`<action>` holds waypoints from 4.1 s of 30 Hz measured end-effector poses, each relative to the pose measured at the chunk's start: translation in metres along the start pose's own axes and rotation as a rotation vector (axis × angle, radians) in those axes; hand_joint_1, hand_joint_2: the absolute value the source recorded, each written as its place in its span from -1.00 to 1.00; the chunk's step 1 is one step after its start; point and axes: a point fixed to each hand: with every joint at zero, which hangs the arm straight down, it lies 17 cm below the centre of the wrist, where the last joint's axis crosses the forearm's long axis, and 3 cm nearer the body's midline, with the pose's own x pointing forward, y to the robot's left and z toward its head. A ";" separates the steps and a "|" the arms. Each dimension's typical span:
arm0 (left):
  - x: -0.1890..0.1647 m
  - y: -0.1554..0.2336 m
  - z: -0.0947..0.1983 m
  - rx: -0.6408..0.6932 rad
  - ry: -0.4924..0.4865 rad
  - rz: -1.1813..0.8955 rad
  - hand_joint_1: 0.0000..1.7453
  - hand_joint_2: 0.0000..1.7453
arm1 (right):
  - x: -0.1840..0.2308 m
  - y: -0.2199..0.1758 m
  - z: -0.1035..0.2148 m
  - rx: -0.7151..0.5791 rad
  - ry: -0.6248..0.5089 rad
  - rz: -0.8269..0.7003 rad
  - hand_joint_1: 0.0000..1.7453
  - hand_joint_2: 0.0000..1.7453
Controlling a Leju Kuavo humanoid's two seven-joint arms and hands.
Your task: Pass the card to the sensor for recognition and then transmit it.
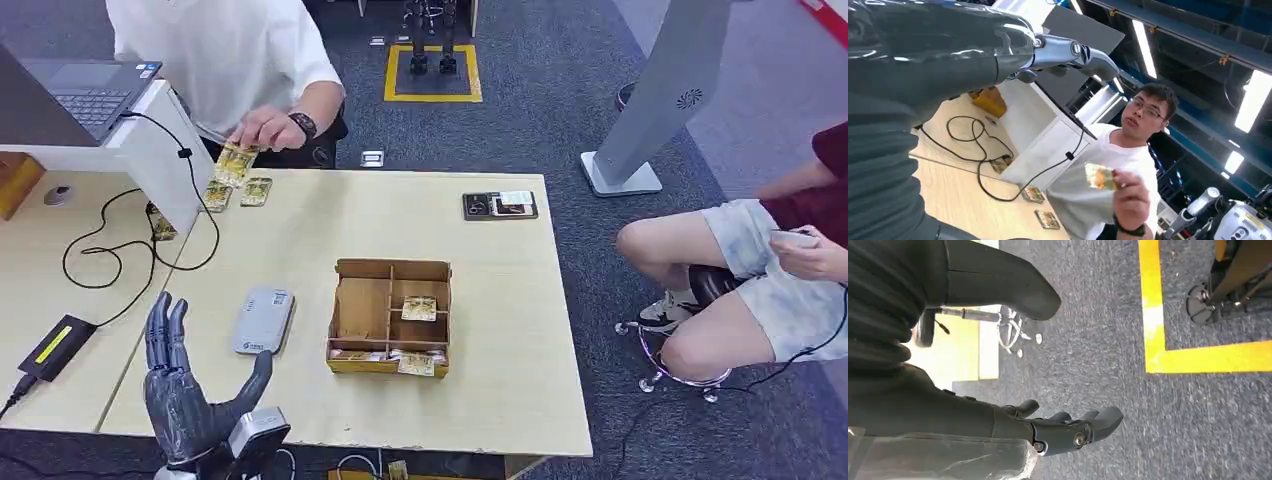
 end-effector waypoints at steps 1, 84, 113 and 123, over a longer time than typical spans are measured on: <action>0.000 0.000 0.000 0.000 0.000 0.001 -1.00 1.00 | 0.000 0.001 0.000 0.005 0.002 -0.004 -1.00 1.00; -0.054 -0.024 -0.045 -0.007 -0.060 -0.200 1.00 1.00 | 0.009 -0.009 -0.004 0.004 -0.010 0.079 -1.00 1.00; -0.091 -0.039 -0.031 -0.124 0.001 -0.450 1.00 1.00 | 0.011 -0.015 -0.006 0.001 -0.022 0.105 -1.00 1.00; -0.114 -0.048 -0.022 -0.169 0.095 -0.528 1.00 1.00 | 0.010 -0.016 -0.006 0.000 -0.016 0.105 -1.00 1.00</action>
